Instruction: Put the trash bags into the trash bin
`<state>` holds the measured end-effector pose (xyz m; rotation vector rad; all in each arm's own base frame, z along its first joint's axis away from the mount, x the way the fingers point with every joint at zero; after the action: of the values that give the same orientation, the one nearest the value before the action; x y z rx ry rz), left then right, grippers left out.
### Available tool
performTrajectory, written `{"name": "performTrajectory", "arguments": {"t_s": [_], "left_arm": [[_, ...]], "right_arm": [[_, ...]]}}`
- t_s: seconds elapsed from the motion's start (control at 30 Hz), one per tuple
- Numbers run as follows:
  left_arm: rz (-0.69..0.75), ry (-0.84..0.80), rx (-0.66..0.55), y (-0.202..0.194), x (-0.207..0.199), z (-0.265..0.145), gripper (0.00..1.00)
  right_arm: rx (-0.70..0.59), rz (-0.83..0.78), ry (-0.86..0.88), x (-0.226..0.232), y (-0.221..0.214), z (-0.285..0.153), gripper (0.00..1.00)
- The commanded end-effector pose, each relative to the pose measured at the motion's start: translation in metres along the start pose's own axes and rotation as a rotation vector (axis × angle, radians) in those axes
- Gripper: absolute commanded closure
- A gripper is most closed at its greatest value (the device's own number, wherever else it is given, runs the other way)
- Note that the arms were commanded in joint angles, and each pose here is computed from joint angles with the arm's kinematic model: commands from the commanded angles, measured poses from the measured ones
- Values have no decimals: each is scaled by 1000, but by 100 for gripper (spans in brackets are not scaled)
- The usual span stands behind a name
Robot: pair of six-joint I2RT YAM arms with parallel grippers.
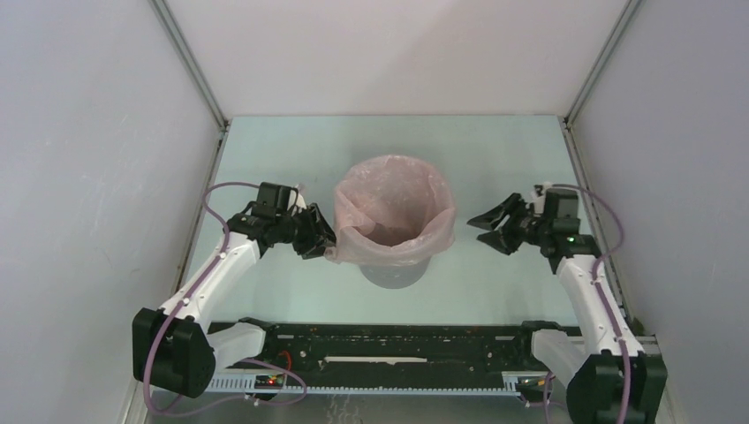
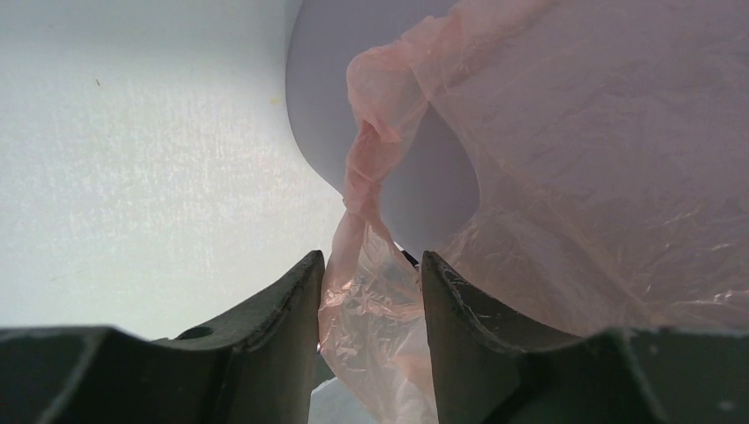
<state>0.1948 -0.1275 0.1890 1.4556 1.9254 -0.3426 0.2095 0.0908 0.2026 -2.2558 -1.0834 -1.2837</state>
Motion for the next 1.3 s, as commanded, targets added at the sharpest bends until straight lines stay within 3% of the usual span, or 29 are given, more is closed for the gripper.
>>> {"name": "performTrajectory", "arguments": {"t_s": [0.0,0.07,0.1,0.23,0.33,0.4,0.5,0.8,0.9,1.03,1.17,1.27], "left_arm": [[31,-18,-7,1,-4,-3,50],[29,-21,-1,0,-4,-2,50],[27,-23,0,0,-4,-2,50],[9,-45,13,1,-5,2,50],[2,-54,15,2,-7,4,50],[-1,-54,21,3,-6,7,50],[1,-51,34,2,-4,10,51],[6,-25,47,-1,1,15,52],[7,-25,46,-4,0,16,52],[14,-22,56,-7,-2,19,51],[22,-19,48,-7,-4,20,51],[24,-18,35,-7,-4,19,51]], "right_arm": [[-92,-226,8,35,16,-51,34],[-94,-307,29,62,15,-67,31],[-100,-352,52,79,13,-73,25],[-99,-511,156,141,-11,-83,21],[-79,-625,246,176,-36,-73,1],[-38,-769,284,197,-63,-63,0],[2,-930,183,205,-80,-37,0],[33,-1102,-306,176,-87,57,0],[50,-1116,-387,163,-90,85,0],[-54,-1051,-418,166,-87,130,0],[-105,-844,-267,185,-97,154,0],[-127,-834,-73,199,-104,154,0]]}}
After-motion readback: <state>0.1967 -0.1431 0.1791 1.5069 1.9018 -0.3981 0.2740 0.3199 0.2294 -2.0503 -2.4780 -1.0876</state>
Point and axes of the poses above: each gripper's point midway between its finger pads, its own z axis out along the fingers, its own x axis along the line the jaws close on, y = z × x, the point moved 7 cm from there along -z, back along the fingers, and after that the axes turned 2 degrees about z, right-handed, at the moved point
